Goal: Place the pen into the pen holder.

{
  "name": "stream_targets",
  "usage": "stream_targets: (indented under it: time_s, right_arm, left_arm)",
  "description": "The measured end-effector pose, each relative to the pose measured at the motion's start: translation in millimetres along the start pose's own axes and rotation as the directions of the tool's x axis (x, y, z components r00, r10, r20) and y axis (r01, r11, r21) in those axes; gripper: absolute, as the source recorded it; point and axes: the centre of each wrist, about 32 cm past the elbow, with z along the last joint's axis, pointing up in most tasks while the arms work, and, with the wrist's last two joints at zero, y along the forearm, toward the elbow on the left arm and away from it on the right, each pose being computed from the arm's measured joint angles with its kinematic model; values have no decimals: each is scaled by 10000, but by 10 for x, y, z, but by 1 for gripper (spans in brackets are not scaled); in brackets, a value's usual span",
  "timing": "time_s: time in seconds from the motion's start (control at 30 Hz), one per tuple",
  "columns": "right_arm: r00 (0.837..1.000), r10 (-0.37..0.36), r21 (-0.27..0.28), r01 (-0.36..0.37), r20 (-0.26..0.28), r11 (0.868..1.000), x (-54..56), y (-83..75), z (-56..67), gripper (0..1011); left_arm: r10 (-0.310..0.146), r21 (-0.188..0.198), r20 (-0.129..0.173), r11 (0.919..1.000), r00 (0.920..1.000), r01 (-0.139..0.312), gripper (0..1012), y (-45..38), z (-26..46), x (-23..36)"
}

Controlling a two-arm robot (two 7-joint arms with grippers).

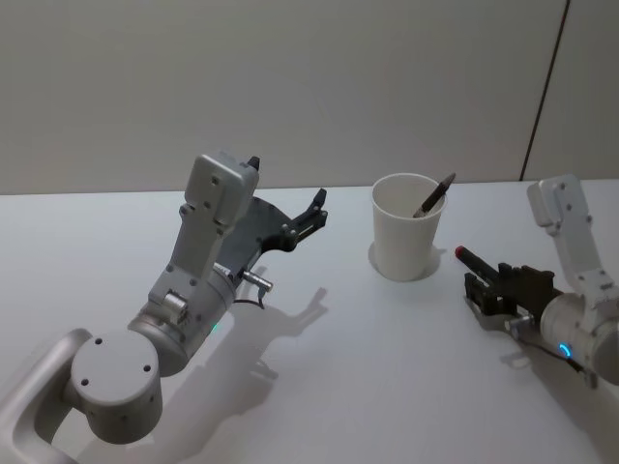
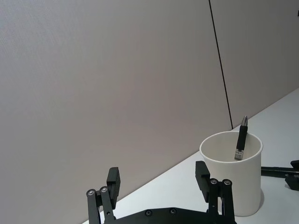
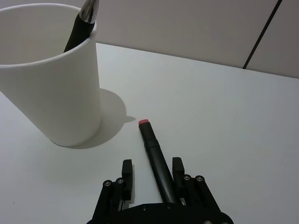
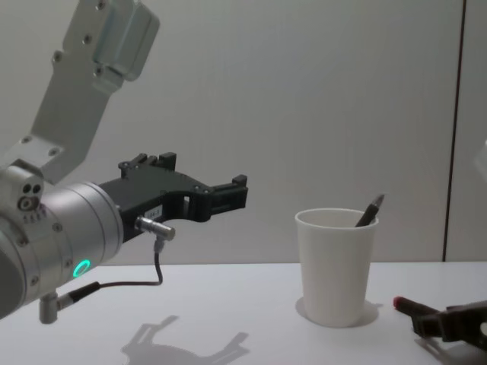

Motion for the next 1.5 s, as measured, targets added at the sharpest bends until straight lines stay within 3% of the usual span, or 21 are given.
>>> stream_targets:
  time_s: [1.5]
  right_arm:
    - [9996,-68,110,71,-262,9999,6,-8,-11,226]
  left_arm:
    - [0,0,0,10000,10000,0,1001,0,0,0]
